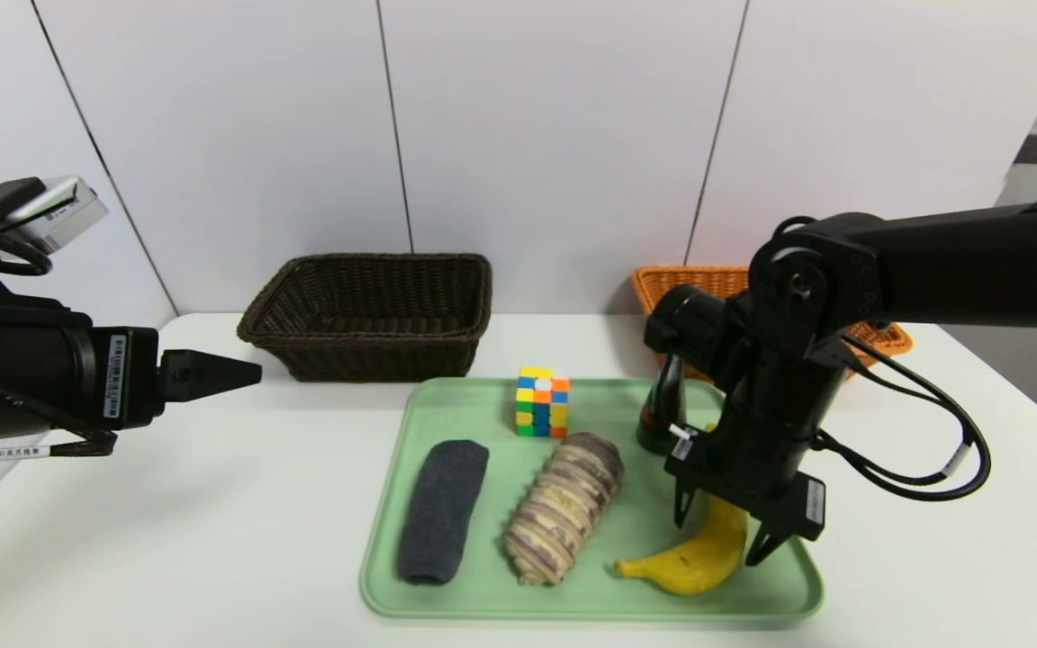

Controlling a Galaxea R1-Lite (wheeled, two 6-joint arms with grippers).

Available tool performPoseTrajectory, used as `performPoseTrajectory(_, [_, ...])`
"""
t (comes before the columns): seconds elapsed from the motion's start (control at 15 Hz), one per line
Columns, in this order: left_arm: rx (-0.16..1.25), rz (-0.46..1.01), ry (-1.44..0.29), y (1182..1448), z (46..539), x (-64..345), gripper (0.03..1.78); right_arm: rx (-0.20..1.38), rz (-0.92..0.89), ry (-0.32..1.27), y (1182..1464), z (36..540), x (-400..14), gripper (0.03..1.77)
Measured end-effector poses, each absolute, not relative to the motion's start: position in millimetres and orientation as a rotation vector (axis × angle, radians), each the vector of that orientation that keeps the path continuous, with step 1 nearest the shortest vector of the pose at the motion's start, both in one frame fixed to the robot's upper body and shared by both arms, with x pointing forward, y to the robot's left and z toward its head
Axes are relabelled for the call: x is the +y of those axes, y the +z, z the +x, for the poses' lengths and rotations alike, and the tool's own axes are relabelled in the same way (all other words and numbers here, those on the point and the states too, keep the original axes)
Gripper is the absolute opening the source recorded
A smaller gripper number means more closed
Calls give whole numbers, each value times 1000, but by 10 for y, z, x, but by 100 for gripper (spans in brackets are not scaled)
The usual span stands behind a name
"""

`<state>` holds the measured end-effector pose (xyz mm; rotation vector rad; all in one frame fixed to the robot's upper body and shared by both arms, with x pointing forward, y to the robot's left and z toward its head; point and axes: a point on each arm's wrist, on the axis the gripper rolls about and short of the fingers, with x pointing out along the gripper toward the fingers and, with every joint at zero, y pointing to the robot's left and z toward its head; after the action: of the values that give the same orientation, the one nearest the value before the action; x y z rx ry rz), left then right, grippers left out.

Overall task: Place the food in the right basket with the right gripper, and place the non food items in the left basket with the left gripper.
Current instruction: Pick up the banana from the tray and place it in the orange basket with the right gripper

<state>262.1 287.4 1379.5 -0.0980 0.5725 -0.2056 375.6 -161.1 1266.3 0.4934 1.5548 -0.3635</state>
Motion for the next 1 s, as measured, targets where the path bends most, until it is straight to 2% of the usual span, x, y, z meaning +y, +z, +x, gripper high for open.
performPoseTrajectory(0.13, [574, -98, -206, 13791, 2620, 2873, 169, 1555, 499, -369, 12661, 3767, -1631, 71])
performPoseTrajectory(0.2, [574, -98, -205, 13789, 2617, 2875, 169, 1555, 502, -370, 12662, 3770, -1637, 46])
performPoseTrajectory(0.67, [574, -99, -206, 13787, 2604, 2877, 169, 1543, 518, -354, 12760, 3712, -1677, 46])
performPoseTrajectory(1.0, [569, -101, -209, 13796, 2605, 2877, 169, 1458, 609, -315, 13143, 3525, -1834, 46])
